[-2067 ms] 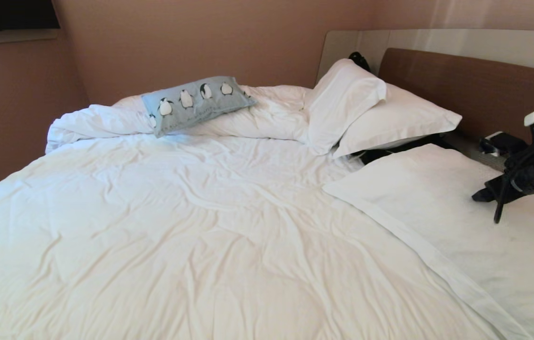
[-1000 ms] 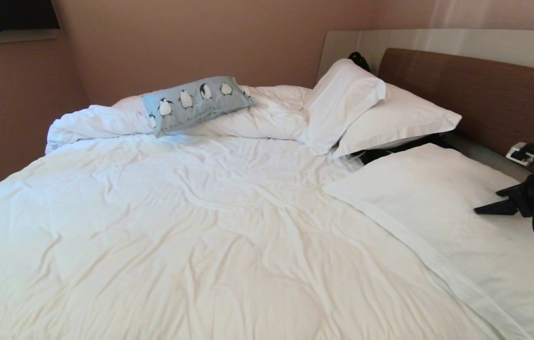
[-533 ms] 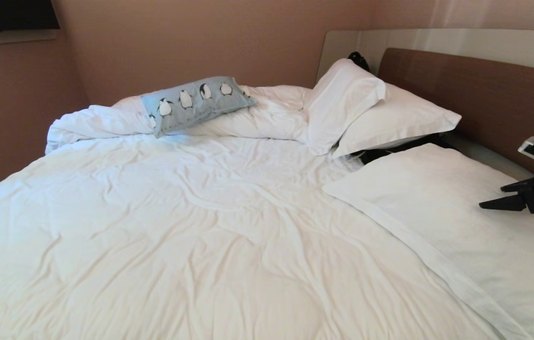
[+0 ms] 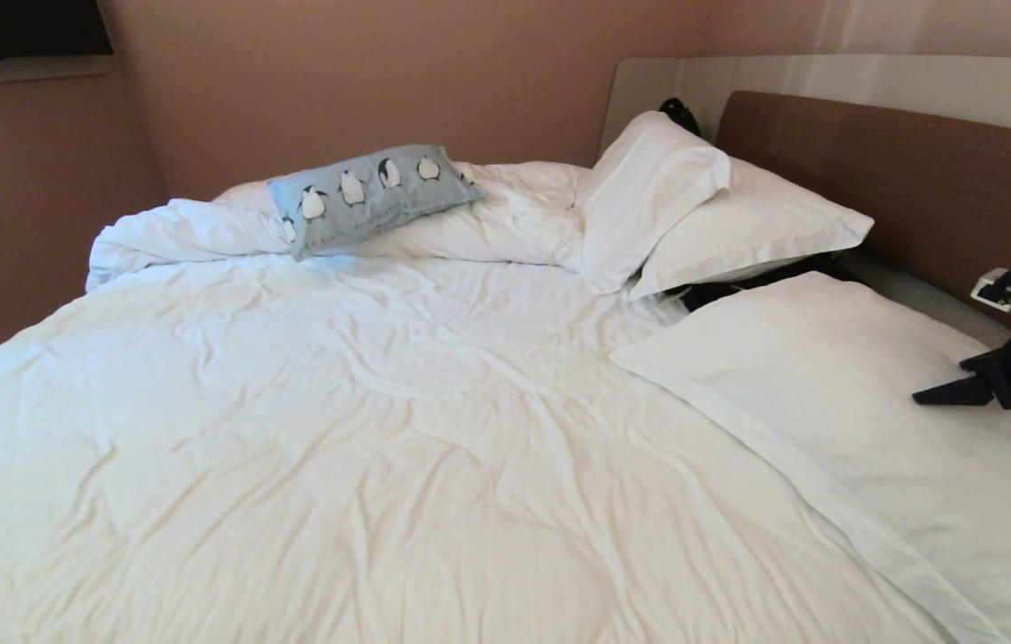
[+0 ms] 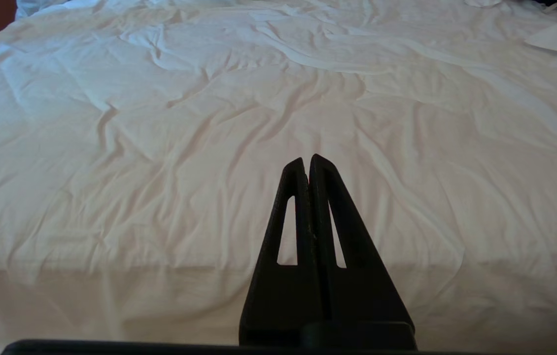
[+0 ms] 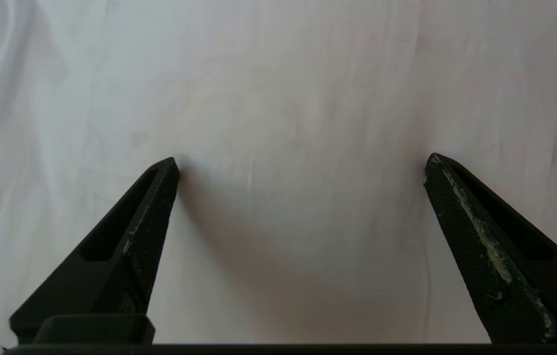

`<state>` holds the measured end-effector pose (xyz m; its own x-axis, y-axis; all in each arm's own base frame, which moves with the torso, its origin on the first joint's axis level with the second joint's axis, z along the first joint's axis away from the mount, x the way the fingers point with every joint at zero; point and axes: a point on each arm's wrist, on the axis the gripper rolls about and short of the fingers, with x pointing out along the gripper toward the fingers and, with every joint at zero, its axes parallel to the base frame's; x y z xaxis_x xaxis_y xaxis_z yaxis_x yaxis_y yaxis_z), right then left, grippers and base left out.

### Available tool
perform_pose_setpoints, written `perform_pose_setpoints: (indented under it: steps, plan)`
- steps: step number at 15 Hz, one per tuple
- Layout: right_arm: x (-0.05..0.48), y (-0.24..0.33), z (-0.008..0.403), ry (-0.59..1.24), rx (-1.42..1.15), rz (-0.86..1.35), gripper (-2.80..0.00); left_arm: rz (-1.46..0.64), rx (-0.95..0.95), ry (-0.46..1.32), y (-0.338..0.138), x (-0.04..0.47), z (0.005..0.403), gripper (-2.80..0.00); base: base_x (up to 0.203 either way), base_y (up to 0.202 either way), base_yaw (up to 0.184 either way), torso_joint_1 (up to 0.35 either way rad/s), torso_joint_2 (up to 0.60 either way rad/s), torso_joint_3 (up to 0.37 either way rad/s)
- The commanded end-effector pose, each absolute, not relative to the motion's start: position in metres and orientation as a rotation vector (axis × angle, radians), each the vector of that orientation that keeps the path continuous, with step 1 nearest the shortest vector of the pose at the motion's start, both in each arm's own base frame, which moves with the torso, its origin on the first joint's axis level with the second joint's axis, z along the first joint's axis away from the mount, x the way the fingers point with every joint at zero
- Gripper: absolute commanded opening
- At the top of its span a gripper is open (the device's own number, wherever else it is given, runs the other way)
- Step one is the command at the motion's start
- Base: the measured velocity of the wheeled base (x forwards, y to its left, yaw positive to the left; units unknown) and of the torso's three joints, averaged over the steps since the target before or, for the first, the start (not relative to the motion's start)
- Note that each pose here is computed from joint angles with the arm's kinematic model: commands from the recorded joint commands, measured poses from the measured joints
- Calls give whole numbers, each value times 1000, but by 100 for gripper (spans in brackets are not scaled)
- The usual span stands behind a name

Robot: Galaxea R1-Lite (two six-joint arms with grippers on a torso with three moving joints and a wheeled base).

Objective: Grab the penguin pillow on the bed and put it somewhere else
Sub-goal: Place the pillow at the bedside

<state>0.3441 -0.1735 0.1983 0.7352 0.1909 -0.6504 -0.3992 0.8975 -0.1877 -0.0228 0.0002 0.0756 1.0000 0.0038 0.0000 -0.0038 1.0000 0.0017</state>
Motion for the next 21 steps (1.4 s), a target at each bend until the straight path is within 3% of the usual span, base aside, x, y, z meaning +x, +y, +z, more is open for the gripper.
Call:
perform_pose_setpoints:
  steps: [1,11,21]
  plan:
    - [349,-176,191,692,-325,329,0,5,2,2,0,-23,76,-280,0,0,0,0,0,0]
    - [384,-186,127,793,-262,387,0,5,2,0,0,-23,75,-280,0,0,0,0,0,0]
    - [404,-173,94,876,-275,408,0,5,0,2,0,-23,76,-280,0,0,0,0,0,0]
